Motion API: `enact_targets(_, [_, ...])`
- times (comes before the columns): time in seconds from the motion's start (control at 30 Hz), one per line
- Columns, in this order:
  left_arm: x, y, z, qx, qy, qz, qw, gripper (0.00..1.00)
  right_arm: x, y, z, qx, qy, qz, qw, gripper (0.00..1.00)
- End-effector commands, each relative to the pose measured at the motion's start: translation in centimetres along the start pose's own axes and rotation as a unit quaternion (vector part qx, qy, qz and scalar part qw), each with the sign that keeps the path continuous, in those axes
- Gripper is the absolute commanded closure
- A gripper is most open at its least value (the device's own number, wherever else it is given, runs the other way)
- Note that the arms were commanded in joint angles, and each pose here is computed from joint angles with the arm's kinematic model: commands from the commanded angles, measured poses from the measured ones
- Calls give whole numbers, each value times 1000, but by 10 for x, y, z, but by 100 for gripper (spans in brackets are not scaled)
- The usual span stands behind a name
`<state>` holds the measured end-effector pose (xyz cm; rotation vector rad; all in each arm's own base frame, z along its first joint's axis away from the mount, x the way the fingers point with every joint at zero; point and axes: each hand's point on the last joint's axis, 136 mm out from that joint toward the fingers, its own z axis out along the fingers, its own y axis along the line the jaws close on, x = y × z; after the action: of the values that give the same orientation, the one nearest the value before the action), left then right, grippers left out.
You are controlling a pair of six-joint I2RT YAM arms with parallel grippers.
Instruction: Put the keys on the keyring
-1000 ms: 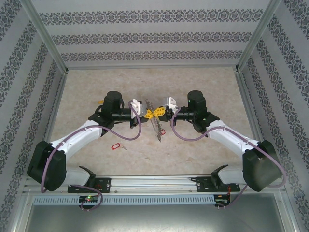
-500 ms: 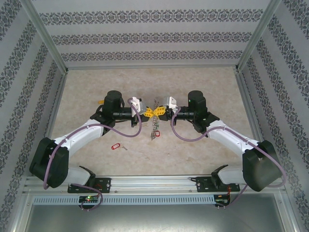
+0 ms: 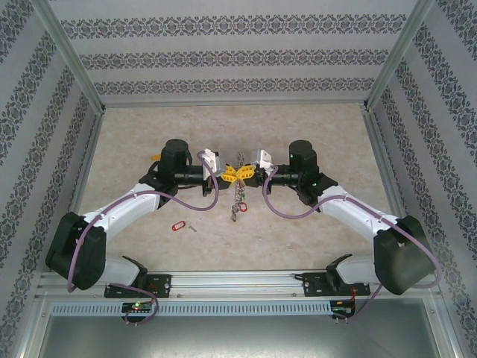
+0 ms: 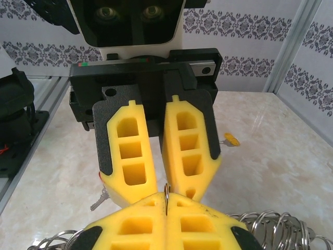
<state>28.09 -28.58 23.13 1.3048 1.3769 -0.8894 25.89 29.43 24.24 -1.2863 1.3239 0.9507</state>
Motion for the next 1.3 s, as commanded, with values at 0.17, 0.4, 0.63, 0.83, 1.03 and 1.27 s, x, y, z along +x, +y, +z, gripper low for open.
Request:
enact_targets(0.17, [-29, 0, -3, 21, -31, 31, 999, 100, 4, 7, 3, -15, -6, -5, 1000, 100])
enact_targets(0.4, [-20, 20, -2, -40, -19, 7, 999, 100, 6, 2, 5, -1, 0, 5, 1000, 83])
enact_targets(0.63, [-5, 32, -7, -94, 4, 9, 996, 100, 3, -2, -5, 6, 1, 13, 1000, 67])
enact_targets(0.83, [-2, 35, -13, -111, 19, 7, 994, 100, -2, -4, -16, 11, -4, 18, 1000, 61])
enact_targets(1.03, [-1, 47, -31, -157, 28, -6, 987, 100, 5, -19, -20, 61, 12, 15, 998, 55])
enact_targets(1.27, [4, 76, -74, -268, 53, -49, 961, 100, 22, -5, 3, 53, 42, 36, 997, 53])
